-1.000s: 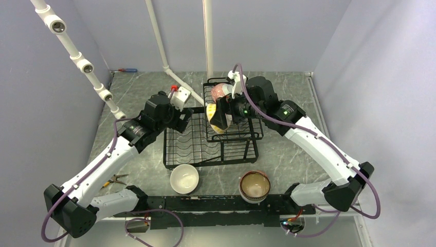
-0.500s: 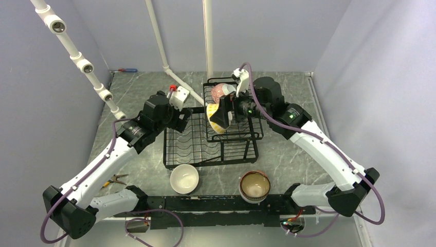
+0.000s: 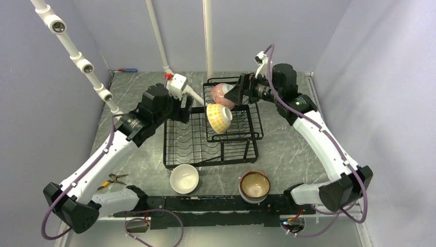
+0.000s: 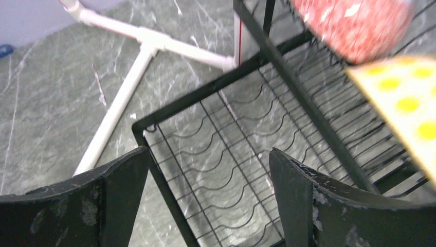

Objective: Load the bowls into the dish rack
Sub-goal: Adjust the bowl in the dish rack.

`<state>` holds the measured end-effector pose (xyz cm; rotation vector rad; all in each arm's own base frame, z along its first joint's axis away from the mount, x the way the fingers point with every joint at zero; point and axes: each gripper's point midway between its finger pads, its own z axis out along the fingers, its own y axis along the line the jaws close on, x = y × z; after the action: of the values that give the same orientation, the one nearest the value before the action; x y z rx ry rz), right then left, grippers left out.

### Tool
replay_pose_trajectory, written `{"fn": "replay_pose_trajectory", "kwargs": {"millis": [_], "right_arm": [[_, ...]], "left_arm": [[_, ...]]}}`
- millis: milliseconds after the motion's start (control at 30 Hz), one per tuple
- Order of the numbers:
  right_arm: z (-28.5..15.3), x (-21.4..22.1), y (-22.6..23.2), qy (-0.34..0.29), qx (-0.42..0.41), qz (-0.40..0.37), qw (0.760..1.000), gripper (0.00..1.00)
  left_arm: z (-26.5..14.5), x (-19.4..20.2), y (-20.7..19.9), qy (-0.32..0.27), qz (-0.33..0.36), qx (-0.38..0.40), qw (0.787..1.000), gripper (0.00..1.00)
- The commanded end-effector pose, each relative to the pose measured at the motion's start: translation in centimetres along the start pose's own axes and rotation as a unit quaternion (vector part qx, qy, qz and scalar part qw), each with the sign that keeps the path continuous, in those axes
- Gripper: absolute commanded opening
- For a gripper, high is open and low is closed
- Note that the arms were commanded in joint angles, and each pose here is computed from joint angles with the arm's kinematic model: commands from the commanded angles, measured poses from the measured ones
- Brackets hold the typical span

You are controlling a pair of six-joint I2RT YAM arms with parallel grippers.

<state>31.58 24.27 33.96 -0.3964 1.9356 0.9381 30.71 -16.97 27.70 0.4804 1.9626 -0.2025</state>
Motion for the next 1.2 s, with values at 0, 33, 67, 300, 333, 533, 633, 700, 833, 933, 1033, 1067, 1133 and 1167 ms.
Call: {"fn": "replay_pose_trajectory", "kwargs": {"millis": [0, 33, 67, 300, 333, 533, 633, 700, 833, 933, 1033, 1067, 1133, 1167], "right_arm": [[1.7, -1.5, -0.9, -0.009, -0.024, 0.024, 0.999, 0.95], [2.2, -1.3, -1.2, -0.003, -0.027, 0.031, 0.999, 0.95], [2.6, -1.1, -1.4, 0.004, -0.029, 0.037, 0.999, 0.94], [4.8, 0.5, -3.1, 0.037, -0.018, 0.062, 0.997, 0.92], [4.9, 0.6, -3.1, 0.038, -0.021, 0.064, 0.997, 0.92], [5.5, 0.4, -2.0, 0.036, -0.060, 0.074, 0.995, 0.90], [5.6, 0.1, -1.0, 0.032, -0.093, 0.078, 0.992, 0.86], [5.8, 0.1, -0.5, 0.033, -0.108, 0.082, 0.990, 0.81], [6.2, 0.2, -1.0, 0.036, -0.098, 0.081, 0.991, 0.81], [6.5, 0.4, -1.1, 0.039, -0.098, 0.082, 0.991, 0.81], [6.6, 0.7, -1.7, 0.040, -0.085, 0.080, 0.992, 0.82], [6.6, 0.7, -1.9, 0.038, -0.078, 0.078, 0.993, 0.82], [6.5, 0.6, -2.2, 0.036, -0.066, 0.072, 0.995, 0.84], [6.3, 0.5, -2.3, 0.034, -0.062, 0.069, 0.995, 0.84]], "left_arm": [[-0.8, -5.2, 0.0, -0.043, -0.101, 0.003, 0.994, 0.89], [-0.9, -5.8, 0.0, -0.047, -0.114, 0.005, 0.992, 0.89], [-0.9, -6.5, -0.2, -0.054, -0.124, 0.010, 0.991, 0.88], [-0.7, -10.2, -1.8, -0.099, -0.168, 0.077, 0.978, 0.84], [-0.7, -10.4, -2.1, -0.101, -0.169, 0.087, 0.977, 0.84], [-0.1, -10.7, -3.1, -0.103, -0.181, 0.121, 0.971, 0.83], [0.0, -10.6, -3.4, -0.104, -0.184, 0.133, 0.968, 0.82], [0.2, -10.5, -3.4, -0.105, -0.184, 0.134, 0.968, 0.82], [0.4, -10.1, -3.2, -0.098, -0.184, 0.131, 0.969, 0.82], [0.6, -9.7, -3.2, -0.095, -0.182, 0.131, 0.970, 0.82], [0.7, -9.2, -3.0, -0.090, -0.181, 0.125, 0.971, 0.83], [0.8, -9.0, -2.9, -0.088, -0.180, 0.123, 0.972, 0.83], [0.8, -8.9, -2.8, -0.086, -0.178, 0.119, 0.973, 0.84], [0.8, -8.8, -2.8, -0.085, -0.178, 0.118, 0.973, 0.85]]}}
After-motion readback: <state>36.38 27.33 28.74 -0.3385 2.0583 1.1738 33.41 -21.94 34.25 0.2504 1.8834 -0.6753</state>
